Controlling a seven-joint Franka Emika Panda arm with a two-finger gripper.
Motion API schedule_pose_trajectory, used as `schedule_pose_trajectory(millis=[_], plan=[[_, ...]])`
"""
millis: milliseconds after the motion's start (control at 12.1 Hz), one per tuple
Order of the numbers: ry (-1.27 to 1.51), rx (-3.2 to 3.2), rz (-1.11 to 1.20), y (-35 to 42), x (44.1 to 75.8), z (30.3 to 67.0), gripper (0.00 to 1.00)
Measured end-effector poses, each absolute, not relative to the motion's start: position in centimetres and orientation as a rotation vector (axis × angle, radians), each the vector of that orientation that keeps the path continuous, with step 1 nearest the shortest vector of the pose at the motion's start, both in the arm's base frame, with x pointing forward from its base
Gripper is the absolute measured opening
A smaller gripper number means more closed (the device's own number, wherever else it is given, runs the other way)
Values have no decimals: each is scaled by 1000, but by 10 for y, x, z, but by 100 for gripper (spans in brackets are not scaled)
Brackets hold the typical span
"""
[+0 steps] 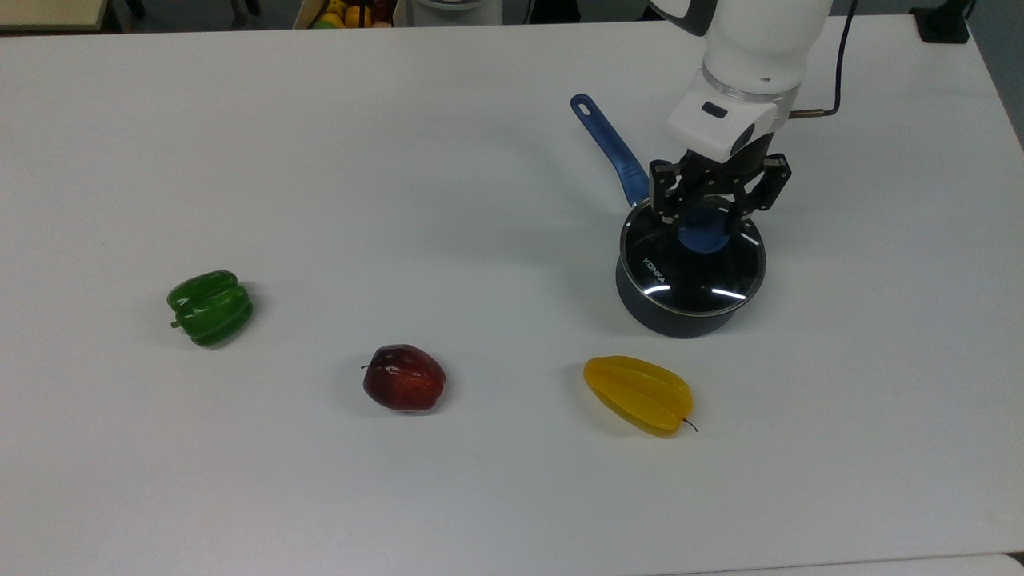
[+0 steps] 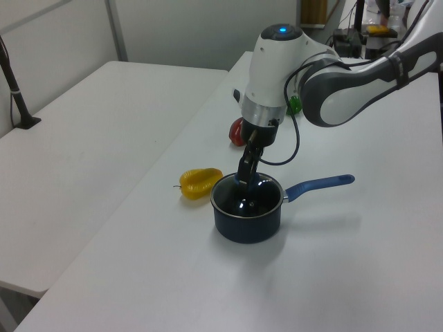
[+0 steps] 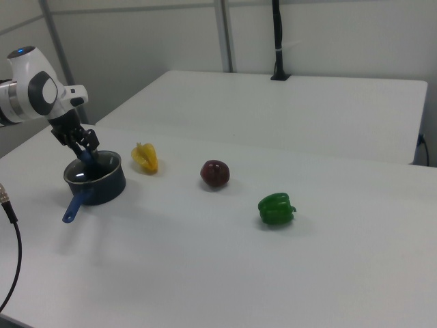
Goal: Open lid
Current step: 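Close the gripper on the blue knob of the glass lid, then lift the glass lid up off the saucepan rim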
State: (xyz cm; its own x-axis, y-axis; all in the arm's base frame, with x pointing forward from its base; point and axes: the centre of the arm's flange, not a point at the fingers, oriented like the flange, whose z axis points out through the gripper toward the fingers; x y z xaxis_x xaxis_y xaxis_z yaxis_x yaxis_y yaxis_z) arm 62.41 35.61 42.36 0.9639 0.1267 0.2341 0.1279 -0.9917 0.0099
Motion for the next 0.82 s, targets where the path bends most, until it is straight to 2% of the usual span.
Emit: schedule_pose_trajectory(millis=[412,824], plan=[[-202,-3104,-384,356,625,429,61],[-185,-3089,-434,348,618,475,61]])
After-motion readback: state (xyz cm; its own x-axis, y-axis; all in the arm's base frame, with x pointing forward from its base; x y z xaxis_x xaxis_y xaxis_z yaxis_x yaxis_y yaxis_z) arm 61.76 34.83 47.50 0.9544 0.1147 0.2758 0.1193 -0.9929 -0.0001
